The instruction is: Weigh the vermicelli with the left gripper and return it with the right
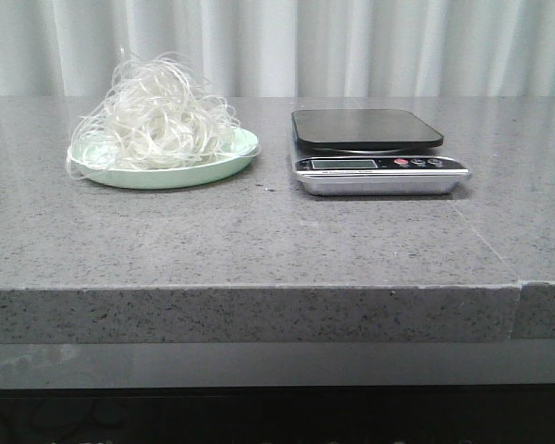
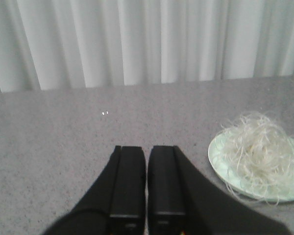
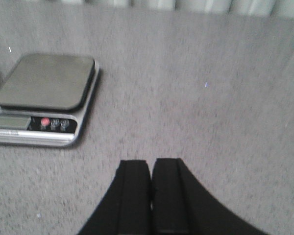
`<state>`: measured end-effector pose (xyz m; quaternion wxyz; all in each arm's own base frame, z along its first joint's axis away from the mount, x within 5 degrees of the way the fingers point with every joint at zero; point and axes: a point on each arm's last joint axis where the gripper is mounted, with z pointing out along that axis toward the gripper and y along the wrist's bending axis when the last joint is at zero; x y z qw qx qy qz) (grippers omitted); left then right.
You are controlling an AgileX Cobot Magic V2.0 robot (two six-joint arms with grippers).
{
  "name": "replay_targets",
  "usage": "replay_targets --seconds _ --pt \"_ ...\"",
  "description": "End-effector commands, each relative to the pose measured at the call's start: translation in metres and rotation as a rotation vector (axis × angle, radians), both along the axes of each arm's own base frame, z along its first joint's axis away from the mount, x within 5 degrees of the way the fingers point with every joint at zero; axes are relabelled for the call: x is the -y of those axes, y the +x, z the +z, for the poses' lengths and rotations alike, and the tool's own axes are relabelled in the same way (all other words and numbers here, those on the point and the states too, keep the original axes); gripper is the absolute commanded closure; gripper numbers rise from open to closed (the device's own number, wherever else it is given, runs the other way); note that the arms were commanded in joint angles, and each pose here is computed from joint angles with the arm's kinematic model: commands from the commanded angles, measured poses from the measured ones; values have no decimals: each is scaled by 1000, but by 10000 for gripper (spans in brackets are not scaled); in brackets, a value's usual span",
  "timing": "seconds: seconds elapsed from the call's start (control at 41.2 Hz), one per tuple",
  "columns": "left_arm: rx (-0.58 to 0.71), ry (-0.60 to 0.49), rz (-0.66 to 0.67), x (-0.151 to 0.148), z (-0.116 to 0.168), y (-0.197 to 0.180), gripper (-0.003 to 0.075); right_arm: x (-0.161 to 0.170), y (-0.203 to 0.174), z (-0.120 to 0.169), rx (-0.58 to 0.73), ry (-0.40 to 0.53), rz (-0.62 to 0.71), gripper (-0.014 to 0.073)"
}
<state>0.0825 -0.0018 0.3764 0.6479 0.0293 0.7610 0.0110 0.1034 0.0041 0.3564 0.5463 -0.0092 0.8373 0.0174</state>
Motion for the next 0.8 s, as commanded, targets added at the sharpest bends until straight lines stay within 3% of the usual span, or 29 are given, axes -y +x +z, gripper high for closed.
replay_targets --seconds 0.0,0.146,0.243,0.316,0.413,0.486,0.534,0.777 --pt "45 -16 -4 1 2 9 579 0 13 3 11 1 -7 442" --pt "3 -43 -9 2 -17 22 579 0 28 -6 -64 0 -7 424" --pt "-35 -40 -8 2 -22 26 562 0 36 -12 -108 -1 -7 309" --pt "-52 -33 -9 2 -24 30 490 0 41 -15 -130 -2 -6 159" --pt "-58 -32 -18 3 -25 34 339 0 44 -17 -150 -2 -6 37" --pt "-78 -30 -43 6 -25 39 225 0 46 -19 -164 -2 -6 29" --pt "-93 -29 -62 9 -23 43 195 0 47 -20 -168 -3 -6 32" --pt "-193 22 -220 37 -15 78 196 0 47 -20 -168 -3 -6 32"
